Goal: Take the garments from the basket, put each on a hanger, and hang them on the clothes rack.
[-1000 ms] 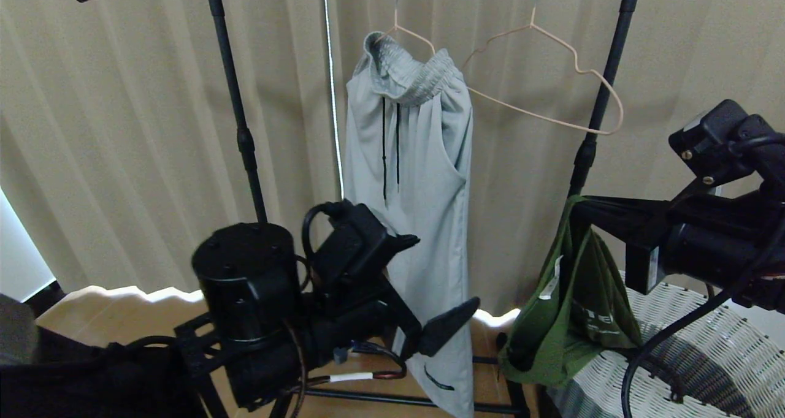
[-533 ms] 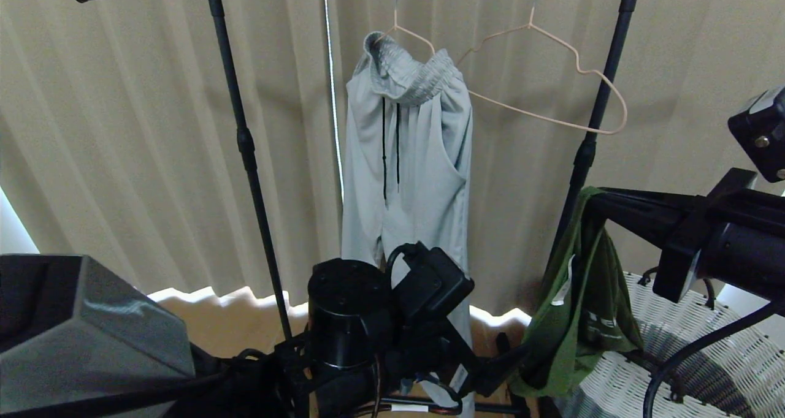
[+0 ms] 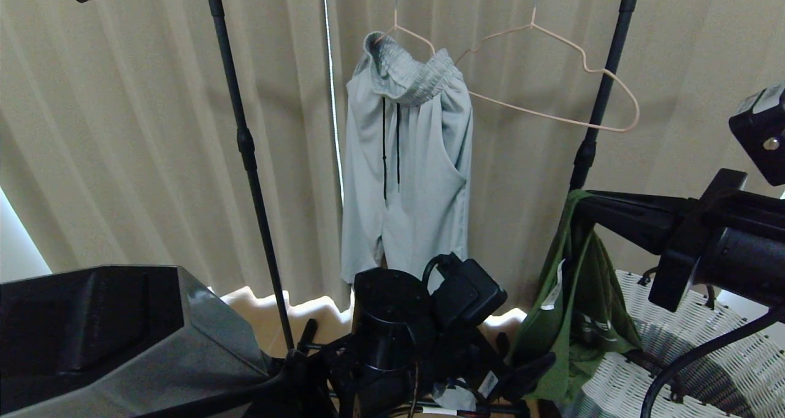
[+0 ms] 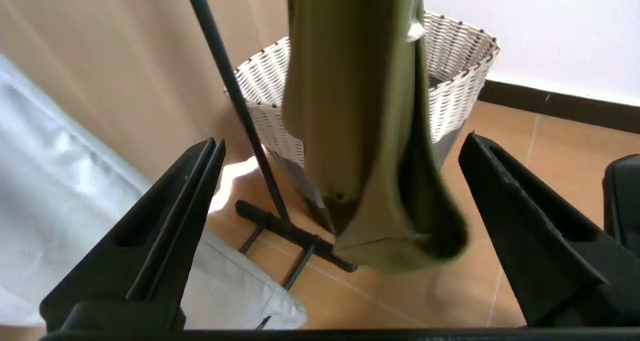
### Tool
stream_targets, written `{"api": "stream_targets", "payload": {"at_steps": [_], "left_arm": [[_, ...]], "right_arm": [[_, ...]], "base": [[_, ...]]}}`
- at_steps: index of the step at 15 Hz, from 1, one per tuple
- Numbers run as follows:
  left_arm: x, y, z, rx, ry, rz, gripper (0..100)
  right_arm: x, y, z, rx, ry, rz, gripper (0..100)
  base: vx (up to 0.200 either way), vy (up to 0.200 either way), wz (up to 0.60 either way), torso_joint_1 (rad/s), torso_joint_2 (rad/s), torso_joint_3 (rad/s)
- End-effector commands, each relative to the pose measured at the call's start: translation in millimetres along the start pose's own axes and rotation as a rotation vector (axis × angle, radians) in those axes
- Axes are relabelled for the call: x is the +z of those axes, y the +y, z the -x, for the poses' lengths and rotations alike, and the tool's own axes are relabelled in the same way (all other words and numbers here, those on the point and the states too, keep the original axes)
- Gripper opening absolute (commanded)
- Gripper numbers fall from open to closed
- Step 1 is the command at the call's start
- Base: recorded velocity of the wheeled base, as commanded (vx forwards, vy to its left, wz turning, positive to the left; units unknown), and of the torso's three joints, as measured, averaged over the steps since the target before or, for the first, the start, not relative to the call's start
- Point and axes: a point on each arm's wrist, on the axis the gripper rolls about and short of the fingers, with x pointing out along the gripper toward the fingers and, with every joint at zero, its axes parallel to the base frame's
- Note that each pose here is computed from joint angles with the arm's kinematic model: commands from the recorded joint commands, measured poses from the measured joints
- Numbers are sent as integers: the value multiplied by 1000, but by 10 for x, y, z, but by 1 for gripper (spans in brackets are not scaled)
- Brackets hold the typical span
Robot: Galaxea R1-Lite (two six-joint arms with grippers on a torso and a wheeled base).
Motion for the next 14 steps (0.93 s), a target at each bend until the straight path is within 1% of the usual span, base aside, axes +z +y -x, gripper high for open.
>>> {"api": "stream_targets", "payload": {"at_steps": [1, 2, 3, 5, 7, 10, 11, 14], "left_arm": [[-125, 78, -34, 46, 35, 3, 100], [-194, 145, -33, 106, 58, 5, 100], [-218, 190, -13, 157, 72, 5, 100], [-283, 237, 38, 177, 101, 2, 100], [-380, 303, 104, 194, 141, -20, 100], [-409, 286, 174, 189, 161, -20, 100], [-372, 268, 218, 187, 156, -23, 0], [-376, 206, 425, 188, 153, -49, 0]], "right_arm": [[26, 6, -23, 19, -9, -13, 0], [64, -2, -17, 18, -22, -15, 0], [100, -6, -10, 17, -35, -16, 0], [142, -14, -2, 15, -50, -17, 0], [143, -15, -2, 14, -51, -17, 0], [153, -16, -5, 14, -53, -17, 0], [166, -18, -13, 13, -56, -16, 0], [145, -20, -23, 11, -43, -14, 0]], "base": [[0, 0, 0, 0, 0, 0], [0, 0, 0, 0, 0, 0], [0, 0, 0, 0, 0, 0], [0, 0, 0, 0, 0, 0], [0, 0, 0, 0, 0, 0], [0, 0, 0, 0, 0, 0], [0, 0, 0, 0, 0, 0], [0, 0, 0, 0, 0, 0]]}}
